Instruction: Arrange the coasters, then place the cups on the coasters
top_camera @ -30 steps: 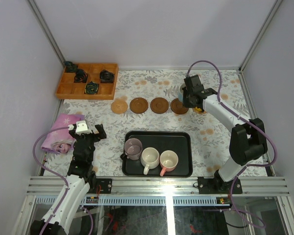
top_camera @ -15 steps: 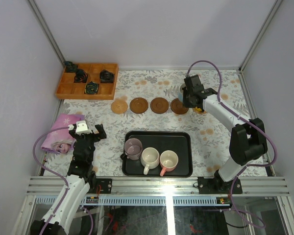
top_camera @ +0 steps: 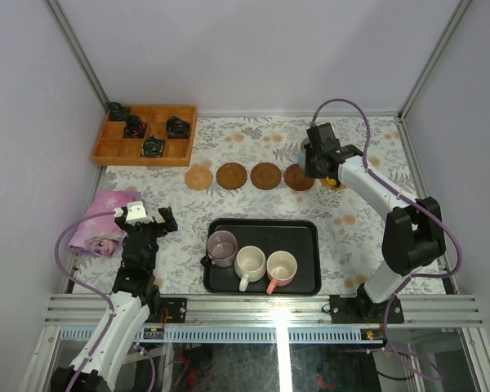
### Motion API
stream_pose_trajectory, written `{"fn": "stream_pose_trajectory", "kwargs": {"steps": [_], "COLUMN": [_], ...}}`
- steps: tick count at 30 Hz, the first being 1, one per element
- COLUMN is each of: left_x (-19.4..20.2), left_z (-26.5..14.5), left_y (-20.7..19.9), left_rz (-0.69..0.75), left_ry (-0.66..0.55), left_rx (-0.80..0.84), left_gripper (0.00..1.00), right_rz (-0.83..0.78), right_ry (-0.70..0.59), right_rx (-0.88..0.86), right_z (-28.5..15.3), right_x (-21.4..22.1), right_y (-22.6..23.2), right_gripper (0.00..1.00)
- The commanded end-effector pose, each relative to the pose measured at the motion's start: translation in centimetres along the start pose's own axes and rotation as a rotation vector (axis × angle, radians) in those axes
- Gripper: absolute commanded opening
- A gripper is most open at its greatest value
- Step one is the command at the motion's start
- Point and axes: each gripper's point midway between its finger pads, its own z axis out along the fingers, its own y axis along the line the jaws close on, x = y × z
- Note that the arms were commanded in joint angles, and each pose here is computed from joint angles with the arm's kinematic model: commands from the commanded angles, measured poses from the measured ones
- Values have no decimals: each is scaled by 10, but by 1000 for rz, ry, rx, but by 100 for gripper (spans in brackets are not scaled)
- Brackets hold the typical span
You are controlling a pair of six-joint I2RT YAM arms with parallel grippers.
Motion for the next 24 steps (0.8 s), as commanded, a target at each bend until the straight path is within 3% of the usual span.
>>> {"fn": "stream_pose_trajectory", "kwargs": {"steps": [1, 24], "left_x": [25, 26], "left_z": [-3, -3], "left_y": [8, 8], "left_rz": [0, 0], "left_ry": [23, 22], "left_rx": [-27, -26], "left_gripper": [100, 100], "right_rz": [41, 76], "right_ry": [-141, -80], "right_rx": [17, 63], "right_z": [-18, -1], "right_x": [-45, -29], "right_y": [5, 5], "right_gripper": [0, 0]}}
